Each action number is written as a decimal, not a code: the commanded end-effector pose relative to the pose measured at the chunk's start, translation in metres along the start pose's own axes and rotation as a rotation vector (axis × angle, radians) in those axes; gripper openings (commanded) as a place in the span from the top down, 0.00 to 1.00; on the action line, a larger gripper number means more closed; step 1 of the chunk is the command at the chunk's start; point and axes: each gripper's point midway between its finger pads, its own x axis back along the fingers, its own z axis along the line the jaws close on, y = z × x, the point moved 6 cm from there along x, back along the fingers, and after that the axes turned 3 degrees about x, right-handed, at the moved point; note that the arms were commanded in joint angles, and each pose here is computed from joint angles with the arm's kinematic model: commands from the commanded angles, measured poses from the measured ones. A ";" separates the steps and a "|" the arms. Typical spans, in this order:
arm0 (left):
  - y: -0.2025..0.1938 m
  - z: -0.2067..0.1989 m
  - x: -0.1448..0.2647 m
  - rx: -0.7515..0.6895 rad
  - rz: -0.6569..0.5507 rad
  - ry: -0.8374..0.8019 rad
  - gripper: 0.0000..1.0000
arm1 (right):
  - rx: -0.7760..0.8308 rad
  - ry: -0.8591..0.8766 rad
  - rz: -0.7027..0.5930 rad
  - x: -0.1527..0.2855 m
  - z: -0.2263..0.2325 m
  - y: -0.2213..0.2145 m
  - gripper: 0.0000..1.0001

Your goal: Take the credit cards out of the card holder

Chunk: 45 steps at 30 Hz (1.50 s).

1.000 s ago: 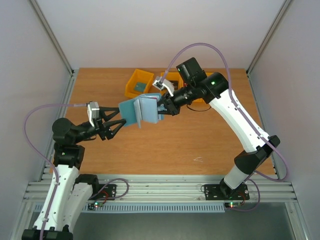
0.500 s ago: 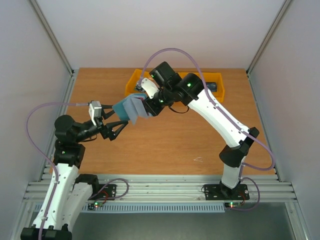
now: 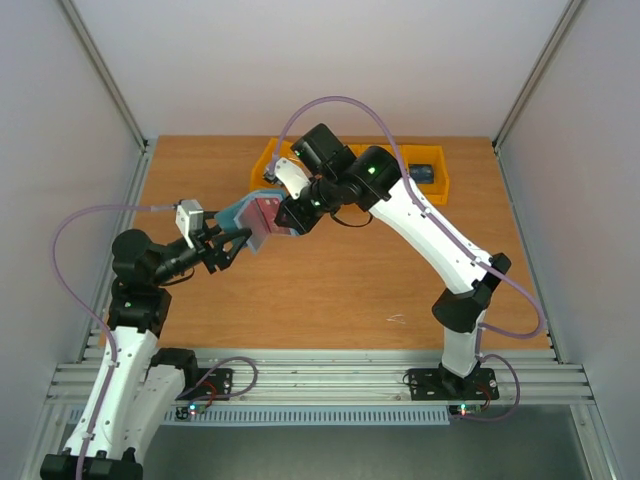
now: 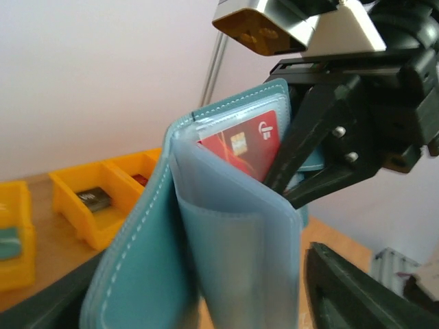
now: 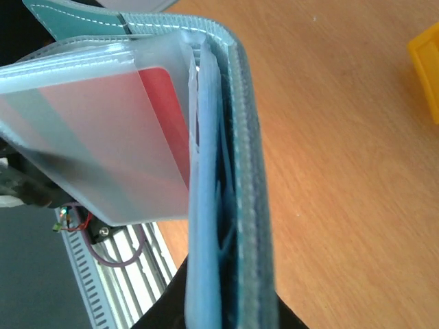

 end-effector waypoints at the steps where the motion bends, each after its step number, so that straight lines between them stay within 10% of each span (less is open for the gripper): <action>1: 0.001 0.003 0.001 -0.036 -0.023 0.038 0.39 | 0.012 0.067 -0.045 0.005 0.013 0.010 0.99; 13: 0.006 -0.013 0.003 -0.060 -0.039 -0.069 0.99 | 0.057 0.168 -0.052 0.010 0.022 0.008 0.98; 22: 0.006 -0.015 0.004 -0.010 -0.042 -0.077 1.00 | 0.055 0.253 -0.123 0.009 0.015 0.000 0.42; 31: 0.008 -0.033 0.007 -0.027 -0.012 -0.214 1.00 | 0.011 0.226 -0.194 -0.016 0.002 0.012 0.15; 36: 0.014 -0.036 0.007 0.008 -0.024 -0.226 1.00 | 0.068 0.402 -0.221 -0.019 0.018 0.012 0.28; 45: 0.016 -0.039 0.008 0.041 -0.018 -0.249 1.00 | 0.082 0.533 -0.230 -0.011 0.022 0.009 0.98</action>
